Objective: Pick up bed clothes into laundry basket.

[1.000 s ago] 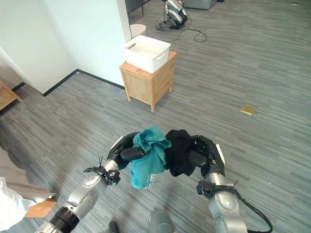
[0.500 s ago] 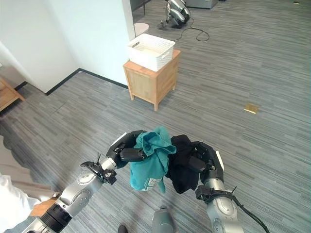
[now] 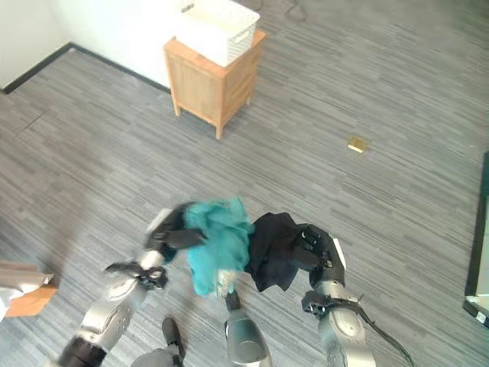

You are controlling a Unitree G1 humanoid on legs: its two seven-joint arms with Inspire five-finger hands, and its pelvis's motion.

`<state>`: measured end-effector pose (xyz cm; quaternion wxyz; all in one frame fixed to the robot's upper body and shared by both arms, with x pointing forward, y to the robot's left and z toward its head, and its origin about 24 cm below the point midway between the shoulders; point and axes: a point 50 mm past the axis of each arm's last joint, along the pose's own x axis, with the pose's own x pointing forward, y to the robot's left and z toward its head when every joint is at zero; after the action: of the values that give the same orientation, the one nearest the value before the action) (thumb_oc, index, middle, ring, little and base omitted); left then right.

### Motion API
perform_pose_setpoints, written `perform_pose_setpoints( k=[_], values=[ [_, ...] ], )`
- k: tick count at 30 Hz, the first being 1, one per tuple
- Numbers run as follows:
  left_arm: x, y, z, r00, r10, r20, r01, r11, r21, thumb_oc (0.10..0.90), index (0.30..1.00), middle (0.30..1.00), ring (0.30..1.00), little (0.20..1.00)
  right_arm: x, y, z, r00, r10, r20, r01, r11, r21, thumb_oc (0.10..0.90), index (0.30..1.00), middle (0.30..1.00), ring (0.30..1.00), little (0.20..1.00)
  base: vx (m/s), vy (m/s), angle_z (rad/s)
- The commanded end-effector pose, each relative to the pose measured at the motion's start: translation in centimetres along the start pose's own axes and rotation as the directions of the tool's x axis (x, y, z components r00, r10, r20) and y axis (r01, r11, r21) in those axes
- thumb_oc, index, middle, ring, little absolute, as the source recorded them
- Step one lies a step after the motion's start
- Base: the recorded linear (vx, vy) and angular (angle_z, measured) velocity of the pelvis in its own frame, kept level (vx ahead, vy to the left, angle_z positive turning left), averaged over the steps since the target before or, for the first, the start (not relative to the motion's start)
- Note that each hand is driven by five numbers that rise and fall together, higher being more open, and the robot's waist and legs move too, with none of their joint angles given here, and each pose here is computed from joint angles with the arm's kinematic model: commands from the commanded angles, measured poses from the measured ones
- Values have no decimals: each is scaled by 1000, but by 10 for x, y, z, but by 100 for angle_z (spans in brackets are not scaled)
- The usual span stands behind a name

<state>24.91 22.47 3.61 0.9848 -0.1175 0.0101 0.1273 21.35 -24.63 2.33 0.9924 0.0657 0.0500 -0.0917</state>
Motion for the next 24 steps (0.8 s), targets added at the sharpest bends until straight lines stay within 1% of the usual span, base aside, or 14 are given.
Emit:
perform_pose_setpoints(
  k=[1, 3, 6, 7, 8, 9, 13, 15, 18, 19, 20, 21, 22, 24],
  values=[
    [-11, 56, 45, 964, 117, 239, -154, 978, 143, 400, 300, 300, 300, 300, 22, 4, 49, 966, 9, 260, -20, 999, 40, 400, 300, 300, 300, 300, 14, -2, 18],
    [-9, 52, 47, 964, 98, 245, -135, 981, 141, 400, 300, 300, 300, 300, 23, 2, 50, 966, 3, 257, -16, 999, 47, 400, 300, 300, 300, 300, 16, 3, 30],
    [-2, 44, 56, 955, 78, 285, -115, 987, 114, 400, 300, 300, 300, 300, 27, 2, 64, 951, 7, 309, -14, 1000, 20, 400, 300, 300, 300, 300, 19, 9, 21],
    [3, 39, 61, 949, 68, 308, -104, 989, 103, 400, 300, 300, 300, 300, 34, 8, 76, 935, 28, 354, -31, 1000, 4, 400, 300, 300, 300, 300, -1, 5, 5],
    [3, 39, 62, 949, 68, 309, -104, 989, 103, 400, 300, 300, 300, 300, 34, 8, 76, 934, 28, 355, -31, 999, 4, 400, 300, 300, 300, 300, -36, 3, 5],
    [5, 34, 63, 946, 55, 318, -89, 992, 93, 400, 300, 300, 300, 300, 39, 17, 85, 922, 70, 381, -69, 997, -15, 400, 300, 300, 300, 300, -4, 4, 4],
    [7, 30, 59, 951, 48, 304, -81, 992, 97, 400, 300, 300, 300, 300, 43, 34, 92, 907, 135, 398, -136, 990, -26, 400, 300, 300, 300, 300, 1, 3, -1],
    [5, 31, 53, 959, 58, 277, -88, 992, 95, 400, 300, 300, 300, 300, 42, 37, 94, 901, 133, 413, -141, 990, -10, 400, 300, 300, 300, 300, 0, 0, 0],
    [3, 37, 44, 970, 71, 232, -99, 989, 111, 400, 300, 300, 300, 300, 38, 32, 91, 907, 98, 409, -110, 994, 5, 400, 300, 300, 300, 300, 11, 5, -1],
    [1, 40, 43, 973, 67, 220, -96, 988, 125, 400, 300, 300, 300, 300, 34, 21, 88, 914, 59, 401, -58, 998, -14, 400, 300, 300, 300, 300, 26, 14, -4],
    [1, 40, 43, 973, 66, 220, -95, 988, 125, 400, 300, 300, 300, 300, 34, 21, 88, 914, 58, 401, -57, 998, -14, 400, 300, 300, 300, 300, 72, 35, -10],
    [2, 41, 44, 974, 59, 221, -89, 987, 131, 400, 300, 300, 300, 300, 30, 6, 85, 921, -1, 391, 9, 1000, -19, 400, 300, 300, 300, 300, 57, 26, -25],
    [2, 41, 44, 974, 58, 220, -88, 987, 131, 400, 300, 300, 300, 300, 30, 6, 85, 920, -2, 391, 10, 1000, -19, 400, 300, 300, 300, 300, 66, 75, -38],
    [9, 36, 54, 967, 29, 254, -70, 986, 153, 400, 300, 300, 300, 300, 24, -8, 82, 919, -65, 389, 78, 997, -19, 400, 300, 300, 300, 300, 10, 102, -46]
  ],
)
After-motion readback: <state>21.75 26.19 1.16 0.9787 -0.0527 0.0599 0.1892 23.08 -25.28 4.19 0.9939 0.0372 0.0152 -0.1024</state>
